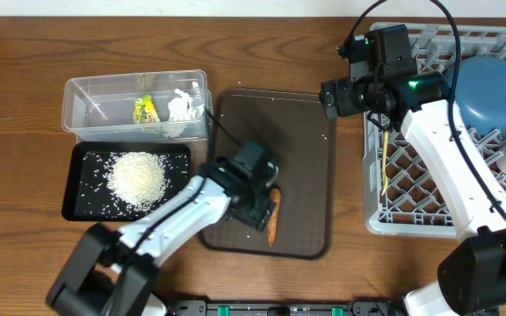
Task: Sort waste into correct bins and load items into the dishwasher rack
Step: 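Reach the left gripper to the carrot on the brown tray and grasp it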
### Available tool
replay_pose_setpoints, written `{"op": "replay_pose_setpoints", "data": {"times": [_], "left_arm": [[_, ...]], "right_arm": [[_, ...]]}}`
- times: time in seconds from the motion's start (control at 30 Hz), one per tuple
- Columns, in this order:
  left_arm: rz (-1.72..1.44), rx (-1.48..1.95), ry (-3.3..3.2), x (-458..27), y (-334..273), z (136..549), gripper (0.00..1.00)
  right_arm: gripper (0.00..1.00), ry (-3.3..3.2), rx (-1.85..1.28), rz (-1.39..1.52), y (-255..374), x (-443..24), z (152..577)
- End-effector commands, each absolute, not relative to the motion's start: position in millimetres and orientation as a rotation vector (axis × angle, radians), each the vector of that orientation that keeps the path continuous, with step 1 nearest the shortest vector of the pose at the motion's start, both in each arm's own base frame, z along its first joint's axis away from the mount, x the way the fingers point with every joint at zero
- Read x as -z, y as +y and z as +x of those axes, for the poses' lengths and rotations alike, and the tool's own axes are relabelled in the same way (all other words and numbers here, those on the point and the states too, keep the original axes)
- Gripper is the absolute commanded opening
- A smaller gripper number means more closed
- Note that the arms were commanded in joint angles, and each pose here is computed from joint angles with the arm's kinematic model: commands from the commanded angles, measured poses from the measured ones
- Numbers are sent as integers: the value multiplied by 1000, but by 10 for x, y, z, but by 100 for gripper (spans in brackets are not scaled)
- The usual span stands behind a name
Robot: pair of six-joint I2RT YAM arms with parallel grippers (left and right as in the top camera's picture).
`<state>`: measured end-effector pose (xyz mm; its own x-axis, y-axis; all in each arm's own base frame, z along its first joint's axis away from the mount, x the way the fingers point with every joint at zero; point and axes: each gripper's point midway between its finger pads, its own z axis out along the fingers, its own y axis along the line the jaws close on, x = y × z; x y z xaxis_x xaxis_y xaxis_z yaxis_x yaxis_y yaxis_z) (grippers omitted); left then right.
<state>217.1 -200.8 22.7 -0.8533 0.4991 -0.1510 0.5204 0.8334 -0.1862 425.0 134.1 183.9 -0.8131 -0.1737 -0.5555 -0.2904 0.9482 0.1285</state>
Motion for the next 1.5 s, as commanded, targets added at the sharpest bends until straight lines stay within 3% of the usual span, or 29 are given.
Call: {"op": "replay_pose_setpoints", "data": {"times": [0.0,0.4,1.07,1.47], "left_arm": [[901,296,2940,-156,-2029,2050,82],[1011,316,2884,-199,-2206,1973,87],[984,356,2718,-303,-2440,2297,88],[982,193,2748,-76,-2297,2389,88]], "right_arm": [[89,2539,-267,-302,1292,-1844,4272],[89,2558,-264,-302,1279,-1818,4236],[89,2566,-265,-302,1278,-1808,4220],[89,2566,-266,-304,1283,-1808,4217]]}}
